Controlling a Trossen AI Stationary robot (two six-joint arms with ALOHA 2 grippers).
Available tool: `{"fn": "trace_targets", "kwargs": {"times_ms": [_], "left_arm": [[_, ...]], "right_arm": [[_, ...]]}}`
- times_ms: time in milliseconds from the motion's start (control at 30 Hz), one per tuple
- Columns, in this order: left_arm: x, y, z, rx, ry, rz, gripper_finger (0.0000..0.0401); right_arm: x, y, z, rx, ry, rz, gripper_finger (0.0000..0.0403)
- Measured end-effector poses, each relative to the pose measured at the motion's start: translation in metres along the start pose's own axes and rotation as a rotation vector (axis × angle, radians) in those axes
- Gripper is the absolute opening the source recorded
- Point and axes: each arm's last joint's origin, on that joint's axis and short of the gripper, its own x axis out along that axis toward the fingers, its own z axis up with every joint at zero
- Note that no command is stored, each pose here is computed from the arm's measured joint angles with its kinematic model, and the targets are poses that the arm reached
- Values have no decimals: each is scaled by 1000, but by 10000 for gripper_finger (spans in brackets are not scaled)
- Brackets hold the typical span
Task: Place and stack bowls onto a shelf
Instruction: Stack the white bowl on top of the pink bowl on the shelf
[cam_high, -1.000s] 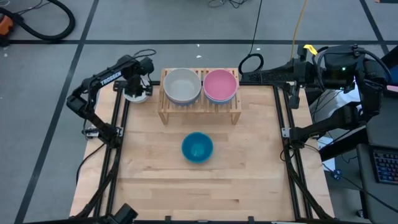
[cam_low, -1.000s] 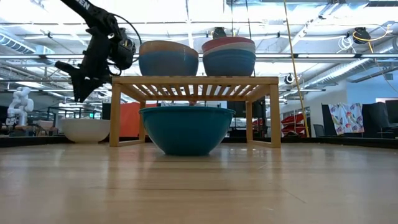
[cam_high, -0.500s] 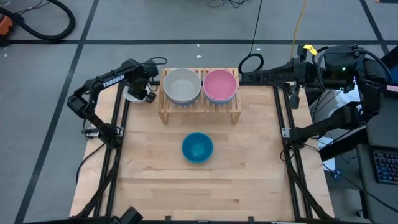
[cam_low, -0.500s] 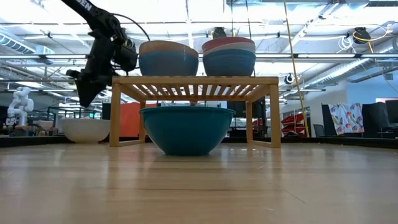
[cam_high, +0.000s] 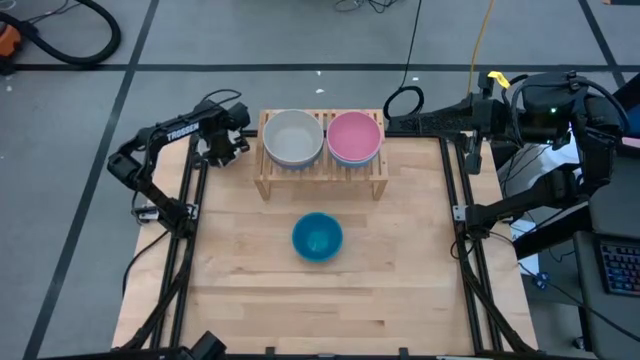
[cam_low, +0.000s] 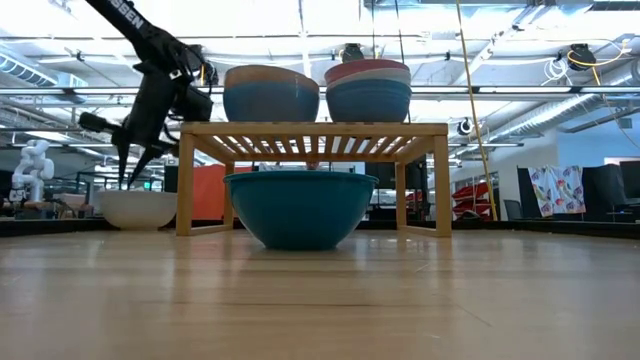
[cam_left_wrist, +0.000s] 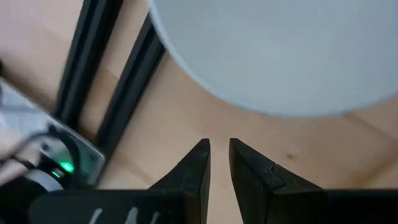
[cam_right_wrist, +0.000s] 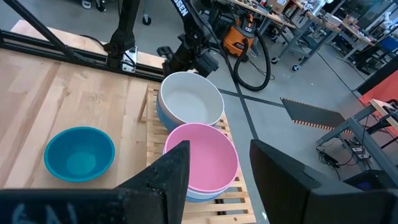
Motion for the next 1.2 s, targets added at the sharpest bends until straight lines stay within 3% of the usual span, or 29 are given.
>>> {"fn": "trace_targets", "kwargs": {"times_ms": [167, 367, 567, 767, 1100, 1200], "left_arm": [[10, -5, -4, -179, -18, -39, 65], [8, -9, -5, -221, -15, -90, 65], [-7, 2, -9, -326, 7, -165, 65], [-28, 19, -15, -518, -89, -255, 65], [-29, 21, -21, -652, -132, -239, 65], [-29, 23, -22, -646, -149, -214, 65]], "right_arm": [[0, 0, 0, 0, 0, 0, 160], [0, 0, 0, 0, 1, 0, 160], [0, 0, 0, -8, 1, 0, 160], [0, 0, 0, -8, 2, 1, 160], [0, 0, 0, -2, 1, 0, 160], [0, 0, 0, -1, 1, 1, 160]]}}
